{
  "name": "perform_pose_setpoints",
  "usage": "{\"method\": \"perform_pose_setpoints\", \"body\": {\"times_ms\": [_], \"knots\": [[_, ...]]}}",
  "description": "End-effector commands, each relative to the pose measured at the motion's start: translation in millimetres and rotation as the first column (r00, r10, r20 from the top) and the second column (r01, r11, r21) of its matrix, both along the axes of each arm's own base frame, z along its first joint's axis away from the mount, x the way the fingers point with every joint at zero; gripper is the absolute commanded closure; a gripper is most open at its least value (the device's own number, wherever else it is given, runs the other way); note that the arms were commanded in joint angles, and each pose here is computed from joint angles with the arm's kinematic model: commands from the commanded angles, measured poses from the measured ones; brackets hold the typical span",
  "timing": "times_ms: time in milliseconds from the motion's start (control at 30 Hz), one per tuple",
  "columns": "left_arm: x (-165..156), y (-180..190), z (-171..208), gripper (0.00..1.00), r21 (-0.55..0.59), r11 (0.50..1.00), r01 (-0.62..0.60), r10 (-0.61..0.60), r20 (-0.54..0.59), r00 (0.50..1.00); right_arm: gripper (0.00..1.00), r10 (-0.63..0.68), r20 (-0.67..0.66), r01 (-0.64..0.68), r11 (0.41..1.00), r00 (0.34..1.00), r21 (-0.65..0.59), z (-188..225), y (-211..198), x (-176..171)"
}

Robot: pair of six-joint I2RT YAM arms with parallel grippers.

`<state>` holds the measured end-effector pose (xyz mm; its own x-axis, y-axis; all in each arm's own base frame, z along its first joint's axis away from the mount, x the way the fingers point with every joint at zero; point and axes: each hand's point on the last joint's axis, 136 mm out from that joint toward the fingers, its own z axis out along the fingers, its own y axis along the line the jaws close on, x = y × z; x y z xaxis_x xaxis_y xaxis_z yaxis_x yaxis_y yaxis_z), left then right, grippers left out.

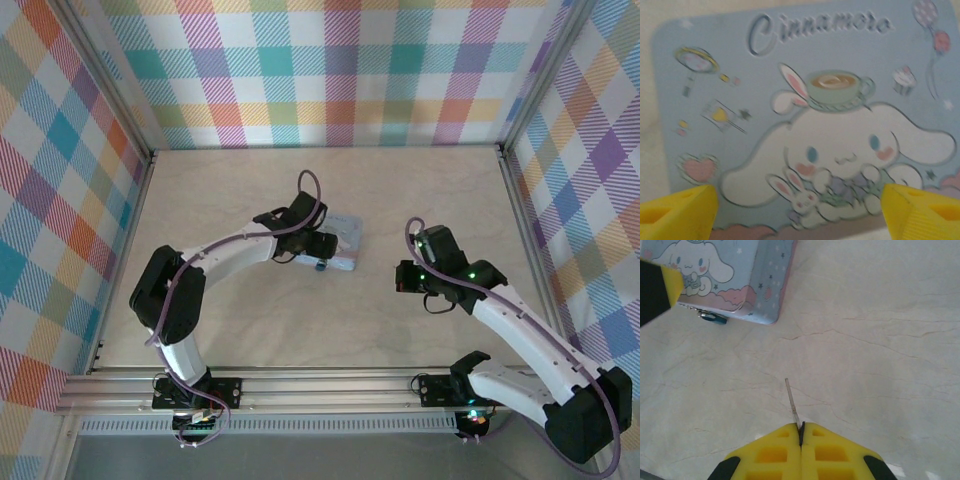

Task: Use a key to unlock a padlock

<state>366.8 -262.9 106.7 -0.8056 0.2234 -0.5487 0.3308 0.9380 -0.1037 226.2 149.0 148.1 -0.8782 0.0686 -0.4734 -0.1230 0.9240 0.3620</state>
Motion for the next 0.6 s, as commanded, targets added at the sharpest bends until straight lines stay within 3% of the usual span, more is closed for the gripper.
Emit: {"method": "perform_pose_setpoints", "body": {"times_ms": [0,233,367,567], "knots": [[15.9,-1.6,12.6,0.15,-0.025,1.0,0.018,-0.017,0.024,1.0,0.98,0.05,0.009,-0.051,0.995,0.999,0.084,0.9,18.2,4.5],[12.0,5.2,53.3,0.14,-0.111,0.993,0.029,-0.017,0.102,0.995,0.98,0.147,0.048,-0.154,0.947,0.988,0.28,17.6,60.4,23.0],[-14.6,15.2,69.0,0.13,-0.204,0.978,0.035,-0.006,0.142,0.99,0.98,0.185,0.081,-0.202,0.897,0.979,0.392,28.4,85.1,43.7],[-61.7,28.2,65.1,0.12,-0.388,0.921,0.03,0.031,0.151,0.988,0.98,0.203,0.102,-0.228,0.866,0.974,0.444,23.4,109.3,79.7]]}}
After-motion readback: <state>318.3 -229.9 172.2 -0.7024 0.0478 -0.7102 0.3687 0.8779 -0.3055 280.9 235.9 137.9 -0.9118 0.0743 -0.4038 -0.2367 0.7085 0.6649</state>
